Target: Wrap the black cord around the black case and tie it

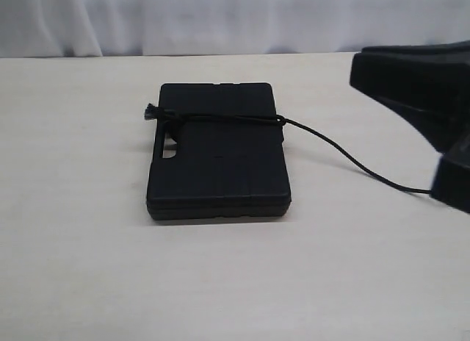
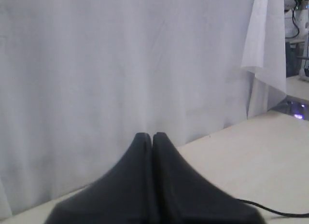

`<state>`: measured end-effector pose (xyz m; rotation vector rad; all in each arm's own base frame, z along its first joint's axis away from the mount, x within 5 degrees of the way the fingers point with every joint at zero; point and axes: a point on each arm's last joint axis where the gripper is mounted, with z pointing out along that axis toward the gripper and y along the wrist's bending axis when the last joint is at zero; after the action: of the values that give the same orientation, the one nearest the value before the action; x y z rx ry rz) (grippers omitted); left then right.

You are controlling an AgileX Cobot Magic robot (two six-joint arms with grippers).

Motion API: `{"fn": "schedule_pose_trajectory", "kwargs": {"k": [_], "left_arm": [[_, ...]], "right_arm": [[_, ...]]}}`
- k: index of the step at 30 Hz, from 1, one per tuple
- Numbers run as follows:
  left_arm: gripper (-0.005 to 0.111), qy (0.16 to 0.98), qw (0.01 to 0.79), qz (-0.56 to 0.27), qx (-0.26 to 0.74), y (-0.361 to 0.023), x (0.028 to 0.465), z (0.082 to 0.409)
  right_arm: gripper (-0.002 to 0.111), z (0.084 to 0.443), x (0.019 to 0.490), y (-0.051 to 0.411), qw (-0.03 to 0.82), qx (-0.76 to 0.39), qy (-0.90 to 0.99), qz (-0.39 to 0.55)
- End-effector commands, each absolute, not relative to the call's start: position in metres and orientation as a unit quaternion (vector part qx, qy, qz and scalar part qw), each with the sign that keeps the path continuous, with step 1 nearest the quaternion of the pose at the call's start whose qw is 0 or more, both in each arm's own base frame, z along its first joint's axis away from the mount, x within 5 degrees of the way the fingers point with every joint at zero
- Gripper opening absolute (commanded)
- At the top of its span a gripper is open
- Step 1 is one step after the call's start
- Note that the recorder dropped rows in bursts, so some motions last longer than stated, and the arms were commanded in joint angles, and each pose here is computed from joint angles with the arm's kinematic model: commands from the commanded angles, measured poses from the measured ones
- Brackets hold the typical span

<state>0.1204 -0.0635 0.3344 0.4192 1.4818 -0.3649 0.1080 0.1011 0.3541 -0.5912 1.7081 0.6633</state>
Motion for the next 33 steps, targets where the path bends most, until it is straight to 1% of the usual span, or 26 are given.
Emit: {"fn": "schedule_pose_trajectory", "kwargs": {"k": [1,12,25,28,33], "left_arm": [[0.0,0.651,0.717,-0.174,0.179,-0.059,0.11,0.34],[0.0,0.647,0.72,-0.175,0.178,-0.058,0.107,0.341],[0.0,0.647,0.72,-0.175,0.178,-0.058,0.107,0.341],[0.0,0.65,0.718,-0.193,0.157,-0.057,0.107,0.342],[0.0,0.647,0.726,-0.172,0.158,-0.053,0.105,0.341]], "right_arm": [[0.004,0.359,0.093,0.091,0.578,-0.255,0.719,0.291],[0.004,0.369,0.077,0.077,0.608,-0.249,0.691,0.302],[0.004,0.369,0.077,0.077,0.609,-0.249,0.69,0.302],[0.004,0.369,0.077,0.077,0.609,-0.25,0.69,0.301],[0.004,0.369,0.077,0.077,0.609,-0.25,0.69,0.301]]}}
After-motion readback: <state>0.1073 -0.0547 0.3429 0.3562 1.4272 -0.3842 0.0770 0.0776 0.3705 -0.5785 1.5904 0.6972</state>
